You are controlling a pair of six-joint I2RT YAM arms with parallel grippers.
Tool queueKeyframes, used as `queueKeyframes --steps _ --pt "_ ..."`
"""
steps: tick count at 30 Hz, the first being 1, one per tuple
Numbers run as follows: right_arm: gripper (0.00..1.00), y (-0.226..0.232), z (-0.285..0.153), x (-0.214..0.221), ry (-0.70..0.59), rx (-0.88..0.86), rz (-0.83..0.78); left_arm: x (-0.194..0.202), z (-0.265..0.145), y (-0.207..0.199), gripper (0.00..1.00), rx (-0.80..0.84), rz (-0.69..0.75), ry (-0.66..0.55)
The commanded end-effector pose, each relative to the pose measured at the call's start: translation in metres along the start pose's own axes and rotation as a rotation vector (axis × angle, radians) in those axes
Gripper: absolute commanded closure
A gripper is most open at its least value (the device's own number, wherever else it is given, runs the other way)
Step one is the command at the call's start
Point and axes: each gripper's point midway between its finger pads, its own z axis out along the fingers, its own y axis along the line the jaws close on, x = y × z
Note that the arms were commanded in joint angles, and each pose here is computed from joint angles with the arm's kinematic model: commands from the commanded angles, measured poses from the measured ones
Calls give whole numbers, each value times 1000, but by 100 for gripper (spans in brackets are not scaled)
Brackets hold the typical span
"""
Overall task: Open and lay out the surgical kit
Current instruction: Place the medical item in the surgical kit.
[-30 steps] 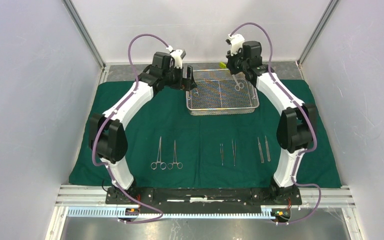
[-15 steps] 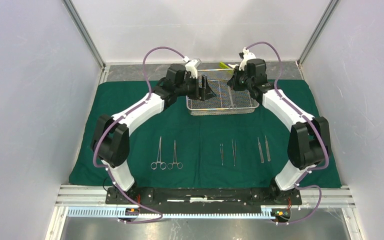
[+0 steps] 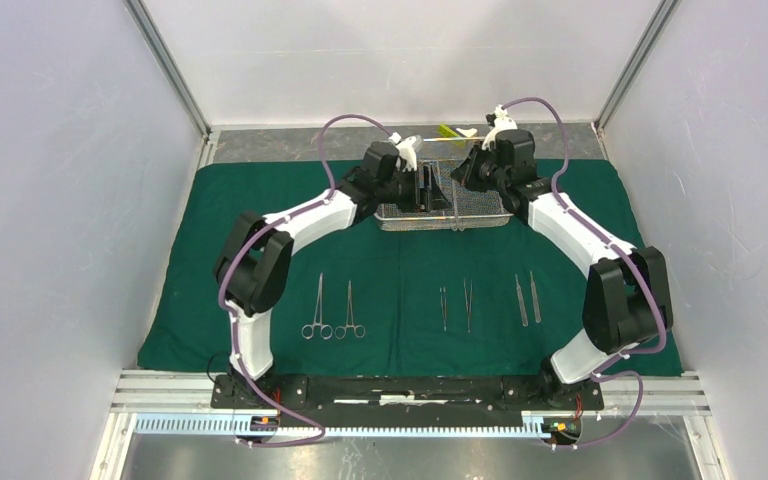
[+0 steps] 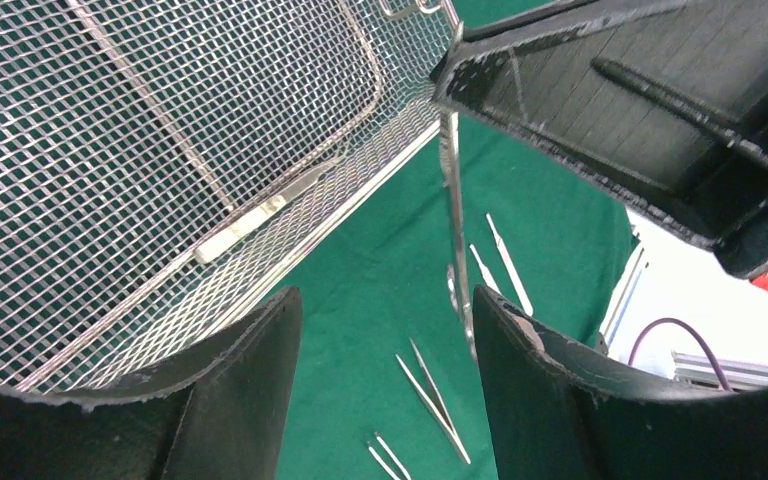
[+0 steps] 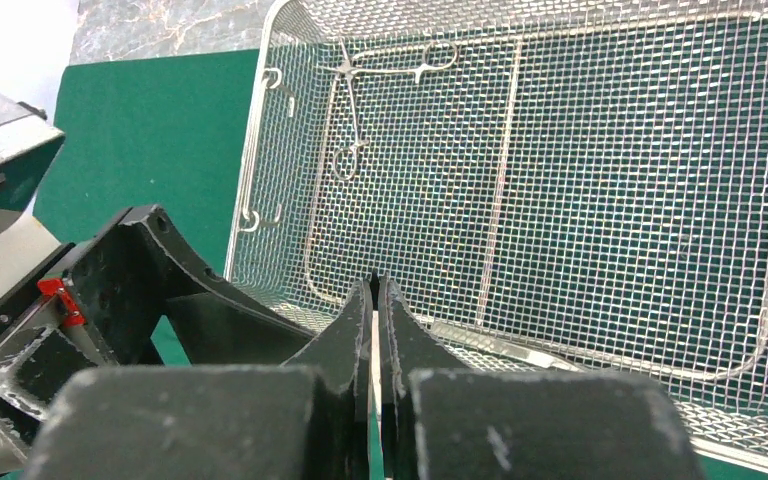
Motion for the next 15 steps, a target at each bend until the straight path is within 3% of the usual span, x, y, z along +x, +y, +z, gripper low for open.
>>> queueKeyframes --steps 1,15 --pt "100 13 -9 -13 -55 -43 21 -25 7 -35 31 107 -14 -51" --pt "100 9 -7 -5 -37 -36 34 -24 26 -31 34 100 -51 -26"
